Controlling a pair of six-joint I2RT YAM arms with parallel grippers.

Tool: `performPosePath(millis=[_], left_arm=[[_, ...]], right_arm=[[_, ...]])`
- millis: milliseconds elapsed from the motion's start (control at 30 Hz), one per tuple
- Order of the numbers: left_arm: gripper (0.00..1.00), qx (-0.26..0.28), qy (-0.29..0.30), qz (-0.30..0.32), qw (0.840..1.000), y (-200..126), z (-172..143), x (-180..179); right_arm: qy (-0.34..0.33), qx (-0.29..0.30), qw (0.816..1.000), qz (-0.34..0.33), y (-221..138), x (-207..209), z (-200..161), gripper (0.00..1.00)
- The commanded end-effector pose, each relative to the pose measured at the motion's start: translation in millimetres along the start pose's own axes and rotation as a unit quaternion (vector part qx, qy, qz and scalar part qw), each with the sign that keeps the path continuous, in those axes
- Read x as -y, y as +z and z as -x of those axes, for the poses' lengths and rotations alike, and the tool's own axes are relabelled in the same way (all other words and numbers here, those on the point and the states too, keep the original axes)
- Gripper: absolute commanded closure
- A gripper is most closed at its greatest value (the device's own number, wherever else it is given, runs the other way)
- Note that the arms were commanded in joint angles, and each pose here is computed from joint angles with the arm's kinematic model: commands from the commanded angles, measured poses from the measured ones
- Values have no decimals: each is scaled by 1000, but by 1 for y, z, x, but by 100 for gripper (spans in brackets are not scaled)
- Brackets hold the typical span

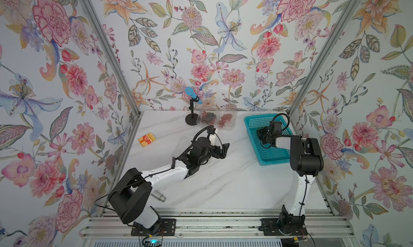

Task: Pack grapes into containers
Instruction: Pick up the grape from the basket.

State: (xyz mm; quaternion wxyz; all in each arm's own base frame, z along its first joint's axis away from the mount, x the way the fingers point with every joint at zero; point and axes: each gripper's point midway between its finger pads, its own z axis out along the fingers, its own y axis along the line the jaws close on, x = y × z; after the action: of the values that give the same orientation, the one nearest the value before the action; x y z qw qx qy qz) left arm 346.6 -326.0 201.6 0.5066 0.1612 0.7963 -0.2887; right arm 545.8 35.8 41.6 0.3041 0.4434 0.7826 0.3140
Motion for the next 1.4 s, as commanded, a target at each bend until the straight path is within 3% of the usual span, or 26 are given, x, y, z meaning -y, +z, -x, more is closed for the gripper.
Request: performPosePath(millis=[0, 533, 933, 1200, 1367], left_arm=[[0, 4, 9, -1, 1000, 2, 0, -2], [0, 14, 15, 13, 1000, -6, 18, -5], [0, 15, -7, 42, 999, -8, 31, -46], [0, 48, -46, 62, 996, -31, 49, -72], [0, 64, -76, 84, 992, -54, 53, -94]], right_arm=[[-8, 18, 1000, 6, -19, -9, 10, 98], [-91, 6, 996, 6, -84, -26, -4, 100], [-190, -20, 982, 15, -148, -58, -24, 100], [-249, -25, 967, 47, -179, -109, -25, 100], [-293, -35, 952, 81, -191, -154, -44, 100]])
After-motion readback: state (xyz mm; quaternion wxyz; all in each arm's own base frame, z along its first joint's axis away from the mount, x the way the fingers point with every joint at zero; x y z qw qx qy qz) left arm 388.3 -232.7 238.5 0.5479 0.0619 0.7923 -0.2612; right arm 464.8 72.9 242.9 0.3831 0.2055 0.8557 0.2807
